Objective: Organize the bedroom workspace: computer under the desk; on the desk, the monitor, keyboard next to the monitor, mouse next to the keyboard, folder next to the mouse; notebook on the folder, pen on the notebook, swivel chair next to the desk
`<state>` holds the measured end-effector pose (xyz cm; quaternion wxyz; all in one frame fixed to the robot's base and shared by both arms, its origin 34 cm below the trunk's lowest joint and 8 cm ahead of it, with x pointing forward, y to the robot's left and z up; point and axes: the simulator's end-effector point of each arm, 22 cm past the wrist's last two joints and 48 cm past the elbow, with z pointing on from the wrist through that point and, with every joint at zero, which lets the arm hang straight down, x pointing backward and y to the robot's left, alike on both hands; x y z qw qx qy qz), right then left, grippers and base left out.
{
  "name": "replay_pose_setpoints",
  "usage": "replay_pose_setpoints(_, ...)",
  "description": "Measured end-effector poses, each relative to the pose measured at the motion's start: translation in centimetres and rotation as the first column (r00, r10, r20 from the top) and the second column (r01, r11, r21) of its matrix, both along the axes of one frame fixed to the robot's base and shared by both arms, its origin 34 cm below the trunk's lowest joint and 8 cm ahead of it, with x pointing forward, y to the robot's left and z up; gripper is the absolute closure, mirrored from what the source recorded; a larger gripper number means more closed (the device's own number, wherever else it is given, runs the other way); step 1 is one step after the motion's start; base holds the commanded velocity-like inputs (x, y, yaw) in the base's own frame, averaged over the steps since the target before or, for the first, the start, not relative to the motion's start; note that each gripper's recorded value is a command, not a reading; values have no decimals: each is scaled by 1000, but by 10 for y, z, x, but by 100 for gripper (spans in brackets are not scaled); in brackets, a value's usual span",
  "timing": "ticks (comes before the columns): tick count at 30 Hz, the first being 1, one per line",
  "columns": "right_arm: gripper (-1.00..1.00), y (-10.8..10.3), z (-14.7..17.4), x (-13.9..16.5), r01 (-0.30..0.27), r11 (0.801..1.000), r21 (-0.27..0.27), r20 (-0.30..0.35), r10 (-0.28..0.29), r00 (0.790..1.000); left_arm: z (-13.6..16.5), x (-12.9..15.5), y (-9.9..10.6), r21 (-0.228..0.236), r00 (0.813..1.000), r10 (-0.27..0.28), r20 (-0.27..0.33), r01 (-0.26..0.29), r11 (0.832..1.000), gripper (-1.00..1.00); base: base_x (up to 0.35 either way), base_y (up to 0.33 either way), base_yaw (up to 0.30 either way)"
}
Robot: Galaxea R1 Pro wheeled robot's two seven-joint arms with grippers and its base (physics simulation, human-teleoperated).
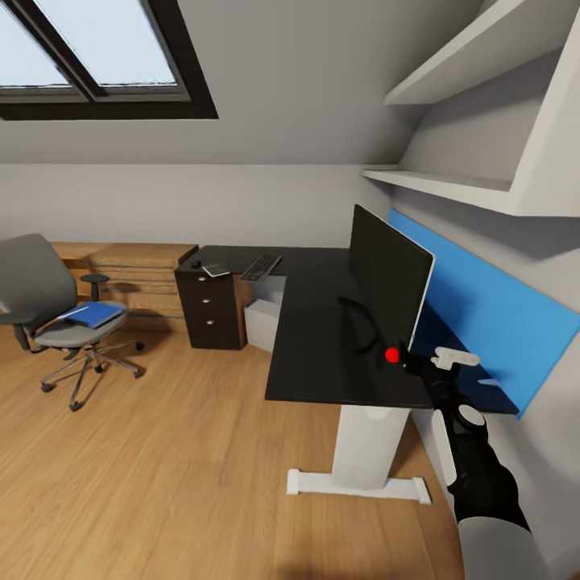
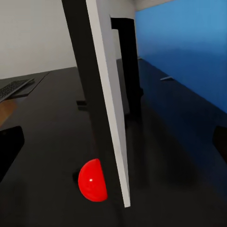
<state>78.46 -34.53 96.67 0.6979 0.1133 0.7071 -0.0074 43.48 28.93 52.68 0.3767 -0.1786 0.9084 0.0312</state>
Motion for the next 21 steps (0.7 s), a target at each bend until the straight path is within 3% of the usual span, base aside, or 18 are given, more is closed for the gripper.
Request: replay_pose_setpoints(21,-100,0,0,0,0,1000,0,-1,0,1000,0,0,0,0,1000,0,1,0,1000,-100,90,-39,0)
